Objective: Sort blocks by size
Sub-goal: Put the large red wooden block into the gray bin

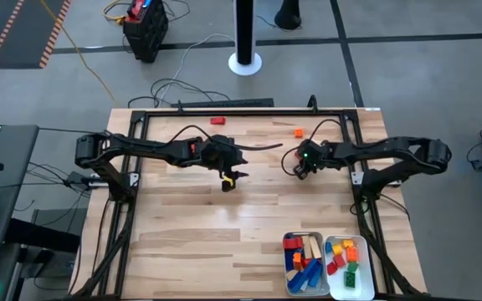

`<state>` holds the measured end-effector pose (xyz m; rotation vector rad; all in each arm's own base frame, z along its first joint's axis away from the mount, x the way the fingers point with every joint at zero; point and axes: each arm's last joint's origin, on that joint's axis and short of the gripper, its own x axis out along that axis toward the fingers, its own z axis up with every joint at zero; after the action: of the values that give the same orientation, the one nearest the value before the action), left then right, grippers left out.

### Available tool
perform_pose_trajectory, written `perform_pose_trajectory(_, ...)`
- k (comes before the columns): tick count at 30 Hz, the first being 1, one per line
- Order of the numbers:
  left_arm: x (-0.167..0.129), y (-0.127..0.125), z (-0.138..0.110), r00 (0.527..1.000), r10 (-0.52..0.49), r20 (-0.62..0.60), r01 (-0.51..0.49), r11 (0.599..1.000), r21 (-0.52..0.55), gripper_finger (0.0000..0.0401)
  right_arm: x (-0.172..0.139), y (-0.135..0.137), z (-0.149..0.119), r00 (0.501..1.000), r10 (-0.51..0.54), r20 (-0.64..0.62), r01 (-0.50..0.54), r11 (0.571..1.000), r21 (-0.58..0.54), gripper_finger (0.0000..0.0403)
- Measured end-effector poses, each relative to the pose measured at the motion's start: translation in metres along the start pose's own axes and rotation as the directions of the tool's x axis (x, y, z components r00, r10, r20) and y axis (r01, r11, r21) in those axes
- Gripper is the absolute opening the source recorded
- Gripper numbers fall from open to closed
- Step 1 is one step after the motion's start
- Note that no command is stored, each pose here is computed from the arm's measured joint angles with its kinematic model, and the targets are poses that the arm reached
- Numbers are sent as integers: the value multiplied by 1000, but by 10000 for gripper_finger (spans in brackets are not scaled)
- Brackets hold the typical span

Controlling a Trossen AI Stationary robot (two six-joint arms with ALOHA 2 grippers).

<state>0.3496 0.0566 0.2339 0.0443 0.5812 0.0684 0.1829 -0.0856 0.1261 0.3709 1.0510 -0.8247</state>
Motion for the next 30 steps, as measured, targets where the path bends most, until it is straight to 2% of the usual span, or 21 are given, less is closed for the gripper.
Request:
perform_pose_trajectory(4, 0, -1, -3, 999, -6, -32, 5, 1000, -7, 201, -22, 0, -8, 994, 62, -94, -64, 998, -19, 154)
perform_pose_trajectory(6, 0, -1, -4, 999, -7, -46, 7, 1000, -7, 201, -39, 6, -10, 984, 143, -102, -148, 988, -50, 154)
perform_pose_trajectory(8, 0, -1, -5, 999, -7, -51, 7, 1000, -8, 201, -56, 14, -16, 962, 249, -115, -261, 960, -102, 154)
perform_pose_trajectory(11, 0, -1, -5, 999, -6, -54, 6, 1000, -8, 201, -80, 26, -31, 914, 386, -125, -403, 897, -179, 154)
perform_pose_trajectory(15, 0, -1, -6, 998, -7, -67, 7, 1000, -9, 201, -113, 43, -51, 819, 564, -110, -568, 767, -298, 154)
perform_pose_trajectory(17, 0, -1, -7, 997, -9, -78, 8, 1000, -10, 201, -128, 49, -60, 764, 636, -106, -632, 705, -323, 154)
perform_pose_trajectory(19, 0, -1, -8, 997, -9, -79, 8, 1000, -10, 201, -139, 55, -69, 730, 678, -84, -664, 675, -321, 154)
perform_pose_trajectory(25, 0, -1, -8, 997, -9, -79, 8, 1000, -7, 201, -152, 81, -94, 690, 721, -61, -704, 649, -290, 154)
perform_pose_trajectory(30, 0, -1, -7, 997, 6, -78, -7, 1000, -7, 201, -145, 98, -112, 743, 656, -133, -665, 697, -269, 154)
